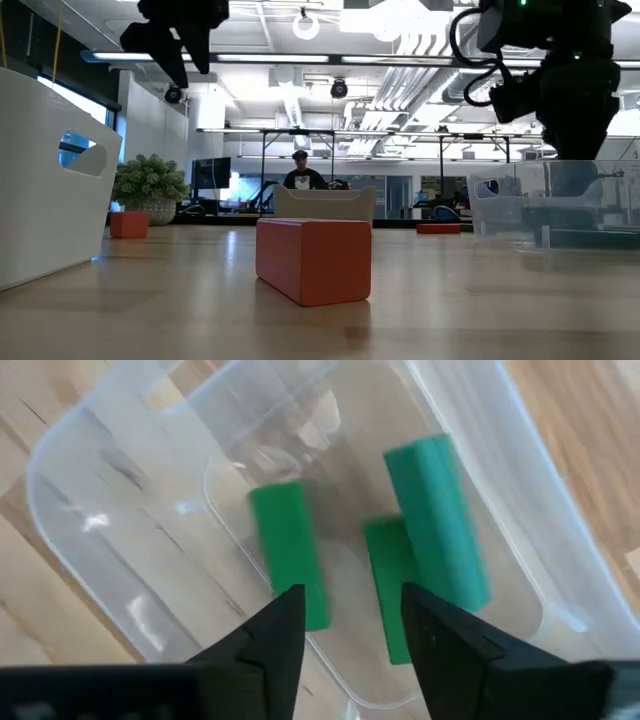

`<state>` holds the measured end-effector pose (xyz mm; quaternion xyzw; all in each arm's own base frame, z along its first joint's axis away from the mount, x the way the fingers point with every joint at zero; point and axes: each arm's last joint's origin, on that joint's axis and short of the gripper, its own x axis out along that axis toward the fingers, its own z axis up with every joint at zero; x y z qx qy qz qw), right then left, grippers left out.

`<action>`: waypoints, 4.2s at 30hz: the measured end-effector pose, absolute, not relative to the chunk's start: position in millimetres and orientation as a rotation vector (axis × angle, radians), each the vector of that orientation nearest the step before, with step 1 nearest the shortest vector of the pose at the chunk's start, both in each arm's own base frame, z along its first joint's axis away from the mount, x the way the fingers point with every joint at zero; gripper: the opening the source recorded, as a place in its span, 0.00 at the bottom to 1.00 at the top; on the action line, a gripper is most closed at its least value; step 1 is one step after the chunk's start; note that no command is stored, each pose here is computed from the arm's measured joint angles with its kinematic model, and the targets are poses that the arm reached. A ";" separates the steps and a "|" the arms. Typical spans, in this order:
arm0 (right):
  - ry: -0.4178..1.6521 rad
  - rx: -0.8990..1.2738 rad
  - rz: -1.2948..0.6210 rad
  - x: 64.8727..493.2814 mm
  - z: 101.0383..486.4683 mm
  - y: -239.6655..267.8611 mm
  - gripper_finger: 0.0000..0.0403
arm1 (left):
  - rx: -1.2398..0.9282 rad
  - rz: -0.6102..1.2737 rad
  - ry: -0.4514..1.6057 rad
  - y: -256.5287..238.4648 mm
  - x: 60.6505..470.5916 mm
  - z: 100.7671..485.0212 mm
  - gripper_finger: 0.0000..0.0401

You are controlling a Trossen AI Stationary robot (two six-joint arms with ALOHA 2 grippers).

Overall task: Sort & place blocks by color
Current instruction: Put the orange wooden block into the gray bin

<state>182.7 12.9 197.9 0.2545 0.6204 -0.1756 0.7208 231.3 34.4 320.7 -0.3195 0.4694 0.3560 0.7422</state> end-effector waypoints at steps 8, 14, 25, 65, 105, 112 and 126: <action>1.371 0.562 -0.389 184.6 209.1 12.9 0.40 | -0.704 0.845 1.117 23.4 236.7 292.8 0.56; 1.371 0.564 -0.386 184.9 210.2 13.0 0.40 | -0.735 0.955 1.217 17.9 224.4 253.9 0.56; 1.371 0.566 -0.384 185.0 210.2 13.1 0.40 | -0.802 0.955 1.253 18.6 215.7 207.5 0.56; 1.359 0.553 -0.409 185.2 210.2 11.8 0.40 | -0.887 0.976 1.224 42.2 190.3 143.4 0.46; 0.883 0.786 -0.422 224.4 226.6 11.8 0.40 | -0.435 0.632 0.544 169.8 235.5 267.3 0.26; 0.718 0.792 -0.442 234.4 234.9 8.1 0.40 | -0.242 0.646 0.468 192.4 230.9 299.8 0.28; 0.455 0.860 -0.499 246.5 250.4 -25.8 0.40 | -0.091 0.565 0.470 243.5 260.0 317.3 0.28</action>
